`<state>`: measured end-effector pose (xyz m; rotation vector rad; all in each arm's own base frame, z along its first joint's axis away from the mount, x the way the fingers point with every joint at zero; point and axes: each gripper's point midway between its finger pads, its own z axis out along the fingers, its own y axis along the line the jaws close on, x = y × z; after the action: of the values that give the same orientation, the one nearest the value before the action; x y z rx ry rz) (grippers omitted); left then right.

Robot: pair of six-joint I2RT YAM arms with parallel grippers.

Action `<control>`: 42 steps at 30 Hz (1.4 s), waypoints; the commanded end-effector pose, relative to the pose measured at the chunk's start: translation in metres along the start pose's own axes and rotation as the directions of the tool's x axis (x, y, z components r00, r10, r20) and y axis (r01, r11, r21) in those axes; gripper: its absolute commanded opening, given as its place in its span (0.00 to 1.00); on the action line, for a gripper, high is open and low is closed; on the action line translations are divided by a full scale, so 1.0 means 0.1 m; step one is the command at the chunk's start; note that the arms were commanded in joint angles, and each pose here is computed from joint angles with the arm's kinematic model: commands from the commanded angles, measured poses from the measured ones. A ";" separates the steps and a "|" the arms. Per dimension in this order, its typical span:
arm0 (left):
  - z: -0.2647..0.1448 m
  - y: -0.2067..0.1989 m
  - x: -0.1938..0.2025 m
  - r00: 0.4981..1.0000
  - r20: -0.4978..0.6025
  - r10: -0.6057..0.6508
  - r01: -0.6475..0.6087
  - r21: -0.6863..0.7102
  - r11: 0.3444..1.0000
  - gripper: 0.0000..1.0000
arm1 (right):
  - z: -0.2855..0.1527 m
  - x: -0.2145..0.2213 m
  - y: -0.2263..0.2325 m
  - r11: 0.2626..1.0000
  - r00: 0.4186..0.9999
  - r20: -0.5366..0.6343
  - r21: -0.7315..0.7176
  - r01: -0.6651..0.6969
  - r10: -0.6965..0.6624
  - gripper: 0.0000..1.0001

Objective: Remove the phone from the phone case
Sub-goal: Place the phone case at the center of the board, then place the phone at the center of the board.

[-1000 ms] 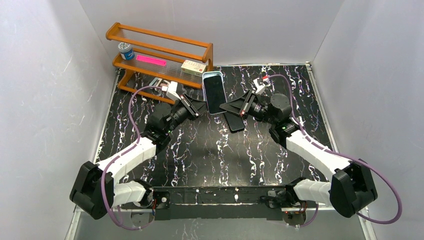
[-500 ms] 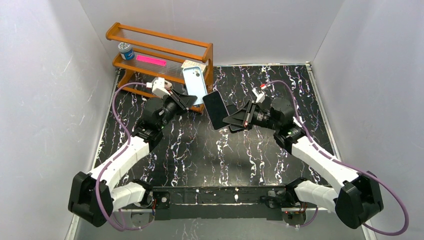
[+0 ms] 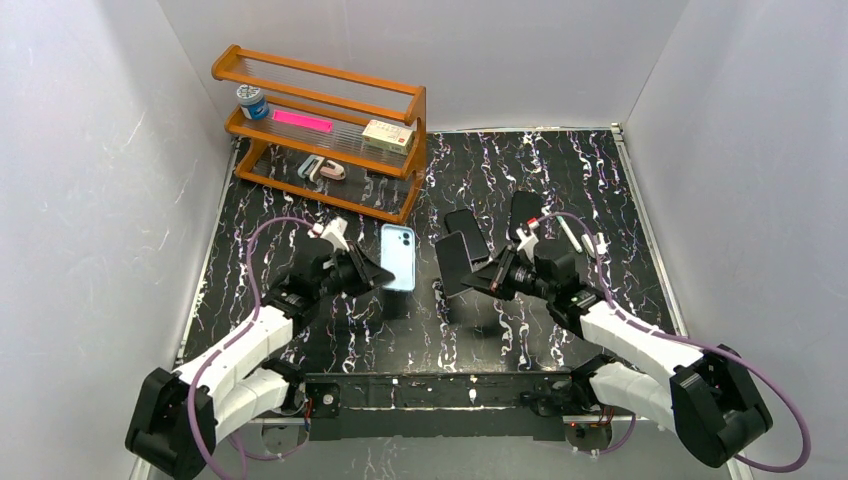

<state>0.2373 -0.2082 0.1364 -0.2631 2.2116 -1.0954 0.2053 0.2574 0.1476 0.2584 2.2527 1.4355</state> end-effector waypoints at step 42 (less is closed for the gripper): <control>0.16 0.76 1.02 0.950 -0.190 -0.246 0.197 -0.244 0.949 0.58 | 0.55 0.87 -0.76 0.983 0.988 -0.099 0.157 -0.098 0.114 0.28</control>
<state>0.1828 -0.2225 0.0335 -0.5174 2.5228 -1.0970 0.1684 0.2946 0.0439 0.4047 2.3991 1.3653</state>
